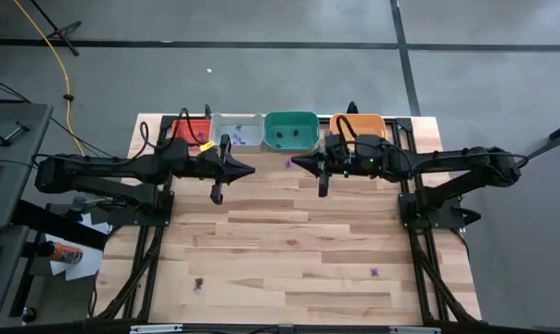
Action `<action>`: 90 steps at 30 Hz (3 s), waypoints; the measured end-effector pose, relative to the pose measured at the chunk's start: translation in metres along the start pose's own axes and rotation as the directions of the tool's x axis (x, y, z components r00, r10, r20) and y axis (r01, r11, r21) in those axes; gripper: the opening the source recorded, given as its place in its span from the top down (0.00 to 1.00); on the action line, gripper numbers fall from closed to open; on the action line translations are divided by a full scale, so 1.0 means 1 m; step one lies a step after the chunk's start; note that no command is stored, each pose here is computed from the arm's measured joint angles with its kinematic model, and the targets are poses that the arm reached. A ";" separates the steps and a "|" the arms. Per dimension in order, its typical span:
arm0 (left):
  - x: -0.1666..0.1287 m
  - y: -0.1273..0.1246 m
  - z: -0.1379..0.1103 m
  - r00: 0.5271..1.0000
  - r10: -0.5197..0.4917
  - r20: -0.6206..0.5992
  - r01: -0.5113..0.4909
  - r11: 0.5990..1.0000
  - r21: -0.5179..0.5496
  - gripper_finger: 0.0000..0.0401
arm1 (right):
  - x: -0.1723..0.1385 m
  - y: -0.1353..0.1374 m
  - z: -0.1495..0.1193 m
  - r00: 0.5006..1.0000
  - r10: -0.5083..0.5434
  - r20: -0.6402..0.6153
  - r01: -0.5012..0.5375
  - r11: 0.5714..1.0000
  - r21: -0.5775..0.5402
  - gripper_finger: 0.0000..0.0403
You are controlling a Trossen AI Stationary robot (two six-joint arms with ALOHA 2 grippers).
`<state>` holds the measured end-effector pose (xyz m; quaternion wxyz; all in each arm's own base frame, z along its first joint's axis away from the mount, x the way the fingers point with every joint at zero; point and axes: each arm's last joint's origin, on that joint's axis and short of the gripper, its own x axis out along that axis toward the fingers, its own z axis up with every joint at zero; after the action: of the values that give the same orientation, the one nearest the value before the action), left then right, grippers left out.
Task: Sort Halloween decoration
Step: Put the violet spider into the orange bin
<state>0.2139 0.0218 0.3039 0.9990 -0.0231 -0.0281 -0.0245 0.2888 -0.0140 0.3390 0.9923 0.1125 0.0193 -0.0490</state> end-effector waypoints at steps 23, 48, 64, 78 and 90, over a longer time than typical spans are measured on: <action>0.000 0.008 0.001 0.996 0.090 -0.001 -0.090 0.996 0.006 1.00 | 0.000 -0.010 -0.001 0.998 0.042 -0.040 -0.046 0.994 -0.101 1.00; 0.050 0.009 0.011 0.980 0.183 -0.075 -0.189 0.979 -0.074 0.60 | 0.000 -0.019 0.004 0.997 0.069 -0.022 -0.071 0.989 -0.132 1.00; 0.085 0.007 0.007 0.988 0.143 -0.054 -0.150 0.970 -0.191 0.48 | 0.000 -0.021 0.003 1.000 0.015 -0.019 -0.018 0.991 -0.136 1.00; 0.091 0.015 0.003 0.980 0.198 -0.021 -0.198 0.960 -0.196 0.49 | 0.000 -0.021 0.003 1.000 -0.001 -0.018 -0.002 0.989 -0.151 1.00; 0.092 0.020 0.001 0.976 0.214 -0.032 -0.216 0.957 -0.194 0.70 | 0.000 -0.021 0.003 1.000 -0.001 -0.019 -0.002 0.989 -0.151 1.00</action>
<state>0.3061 0.0374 0.3089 0.9887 -0.1246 -0.0174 0.0816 0.2868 -0.0354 0.3370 0.9977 0.0377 0.0323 -0.0459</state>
